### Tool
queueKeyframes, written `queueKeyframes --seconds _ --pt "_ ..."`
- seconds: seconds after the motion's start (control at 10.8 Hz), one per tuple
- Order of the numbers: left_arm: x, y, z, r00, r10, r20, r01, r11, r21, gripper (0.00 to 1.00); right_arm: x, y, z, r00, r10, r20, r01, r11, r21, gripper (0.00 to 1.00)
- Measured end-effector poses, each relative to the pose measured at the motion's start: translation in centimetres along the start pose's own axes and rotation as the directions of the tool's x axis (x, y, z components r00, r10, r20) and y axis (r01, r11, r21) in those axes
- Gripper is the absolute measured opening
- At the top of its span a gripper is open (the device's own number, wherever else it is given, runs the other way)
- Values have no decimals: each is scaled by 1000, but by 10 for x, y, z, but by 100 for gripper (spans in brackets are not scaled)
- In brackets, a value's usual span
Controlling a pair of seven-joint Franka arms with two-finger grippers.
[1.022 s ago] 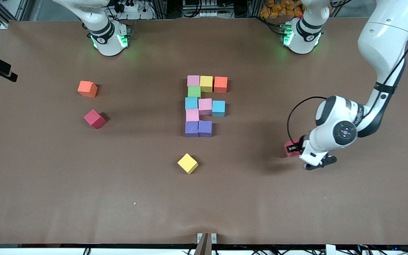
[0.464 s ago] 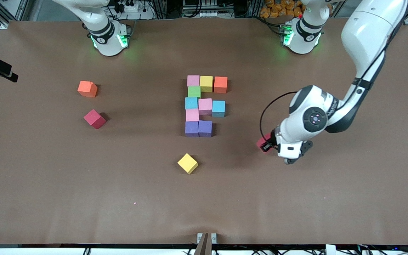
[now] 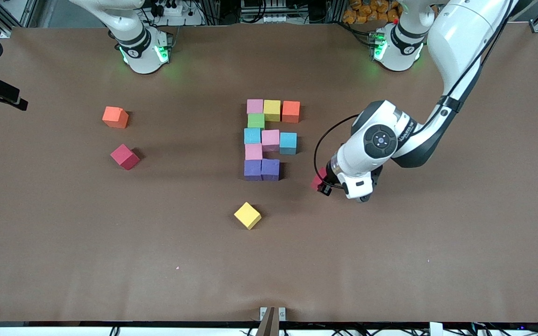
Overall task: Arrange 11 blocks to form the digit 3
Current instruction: 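Lift and carry the red block toward the grid with the left gripper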
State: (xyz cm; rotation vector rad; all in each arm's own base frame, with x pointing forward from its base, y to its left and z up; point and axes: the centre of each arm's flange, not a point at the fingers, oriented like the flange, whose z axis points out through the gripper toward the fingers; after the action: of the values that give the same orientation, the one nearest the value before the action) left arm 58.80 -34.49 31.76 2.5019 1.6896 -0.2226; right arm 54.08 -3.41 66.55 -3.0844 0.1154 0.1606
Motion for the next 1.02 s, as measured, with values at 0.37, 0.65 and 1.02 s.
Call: queueKeyframes --seconds 0.37,0.65,1.02 --pt "-9 -1 0 959 -285 1 285 959 1 54 0 1 0 1000 2 2 -2 1000 1 100" --pt "-23 -3 2 903 -430 0 430 903 3 54 0 10 0 1000 18 1 -18 1000 2 100" --pt "-49 -7 13 857 -516 5 516 857 5 54 0 9 0 1000 17 1 -17 1000 2 100"
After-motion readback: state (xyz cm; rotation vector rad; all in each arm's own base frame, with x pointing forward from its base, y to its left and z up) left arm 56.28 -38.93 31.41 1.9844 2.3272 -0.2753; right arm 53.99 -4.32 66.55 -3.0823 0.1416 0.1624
